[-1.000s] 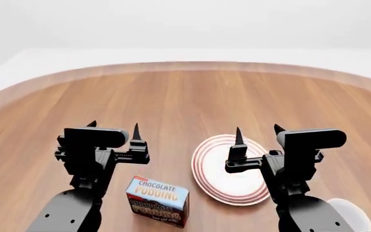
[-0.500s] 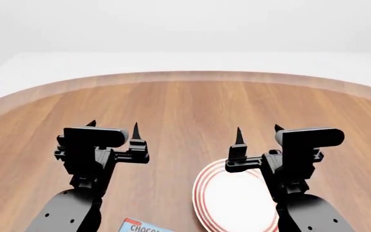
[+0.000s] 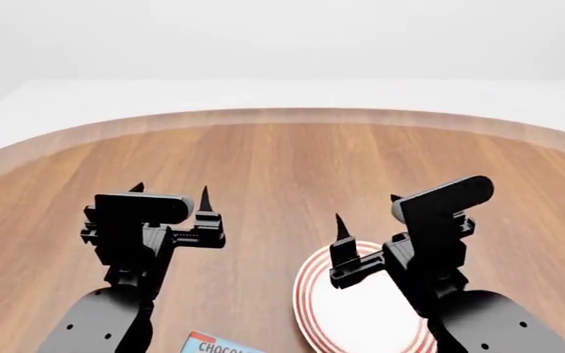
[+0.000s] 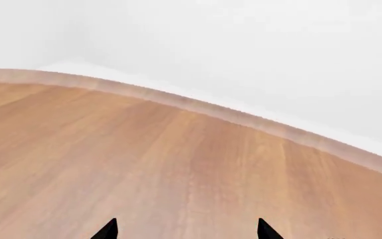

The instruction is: Put the chocolate pudding to the right of the plate.

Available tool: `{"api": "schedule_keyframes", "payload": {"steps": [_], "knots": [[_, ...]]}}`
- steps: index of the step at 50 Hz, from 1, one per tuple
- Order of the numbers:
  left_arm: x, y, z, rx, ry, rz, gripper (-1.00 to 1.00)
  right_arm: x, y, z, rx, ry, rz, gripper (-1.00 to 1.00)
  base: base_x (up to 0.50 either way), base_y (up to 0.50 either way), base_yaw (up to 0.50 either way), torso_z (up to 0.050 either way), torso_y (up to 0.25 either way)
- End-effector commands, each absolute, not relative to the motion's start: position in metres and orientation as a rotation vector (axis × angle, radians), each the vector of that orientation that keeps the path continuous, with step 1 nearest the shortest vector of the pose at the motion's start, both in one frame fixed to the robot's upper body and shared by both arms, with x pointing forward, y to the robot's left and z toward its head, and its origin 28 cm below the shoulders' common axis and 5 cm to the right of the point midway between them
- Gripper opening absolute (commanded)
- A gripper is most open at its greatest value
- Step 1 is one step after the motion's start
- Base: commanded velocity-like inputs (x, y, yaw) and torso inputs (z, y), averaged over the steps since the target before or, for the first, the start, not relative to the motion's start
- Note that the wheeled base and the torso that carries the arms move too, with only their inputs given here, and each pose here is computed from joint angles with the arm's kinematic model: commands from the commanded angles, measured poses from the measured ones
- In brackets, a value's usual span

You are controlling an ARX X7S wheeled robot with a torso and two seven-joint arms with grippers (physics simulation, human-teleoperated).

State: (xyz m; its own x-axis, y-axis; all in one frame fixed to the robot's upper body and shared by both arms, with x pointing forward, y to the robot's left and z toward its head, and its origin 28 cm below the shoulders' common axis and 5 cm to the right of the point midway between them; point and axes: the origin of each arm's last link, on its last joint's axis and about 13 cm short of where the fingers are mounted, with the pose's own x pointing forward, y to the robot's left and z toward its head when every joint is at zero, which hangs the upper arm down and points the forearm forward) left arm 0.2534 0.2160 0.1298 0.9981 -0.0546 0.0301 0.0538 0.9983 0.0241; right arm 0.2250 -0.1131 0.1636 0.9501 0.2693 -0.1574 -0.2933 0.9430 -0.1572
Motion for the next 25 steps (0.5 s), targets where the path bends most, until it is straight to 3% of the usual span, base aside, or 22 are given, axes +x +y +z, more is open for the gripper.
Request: {"api": "schedule_keyframes", "payload": {"steps": [1,3,4,5,6,9,25], "knots": [[0.253,0.217,0.130,0.023,-0.032,-0.052,1.00,0.205,-0.120,0.188,-0.261,0.268,0.482,1.00,0.00,0.00,0.00,0.000,0.000],[0.253,0.217,0.130,0.023,-0.033,-0.053,1.00,0.205,-0.123,0.190,-0.255,0.283,0.495,1.00,0.00,0.00,0.00,0.000,0.000],[0.253,0.216,0.127,0.034,-0.036,-0.043,1.00,0.216,-0.134,0.207,-0.416,0.324,0.436,1.00,0.00,0.00,0.00,0.000,0.000],[0.252,0.216,0.127,0.033,-0.037,-0.043,1.00,0.212,-0.138,0.206,-0.489,0.332,0.508,1.00,0.00,0.00,0.00,0.000,0.000],[0.252,0.216,0.126,0.034,-0.036,-0.043,1.00,0.209,-0.134,0.215,-0.488,0.293,0.484,1.00,0.00,0.00,0.00,0.000,0.000],[0.251,0.216,0.126,0.036,-0.035,-0.044,1.00,0.187,-0.122,0.217,-0.383,0.411,0.788,1.00,0.00,0.00,0.00,0.000,0.000],[0.251,0.217,0.127,0.038,-0.036,-0.040,1.00,0.184,-0.116,0.220,-0.378,0.419,0.852,1.00,0.00,0.00,0.00,0.000,0.000]]}}
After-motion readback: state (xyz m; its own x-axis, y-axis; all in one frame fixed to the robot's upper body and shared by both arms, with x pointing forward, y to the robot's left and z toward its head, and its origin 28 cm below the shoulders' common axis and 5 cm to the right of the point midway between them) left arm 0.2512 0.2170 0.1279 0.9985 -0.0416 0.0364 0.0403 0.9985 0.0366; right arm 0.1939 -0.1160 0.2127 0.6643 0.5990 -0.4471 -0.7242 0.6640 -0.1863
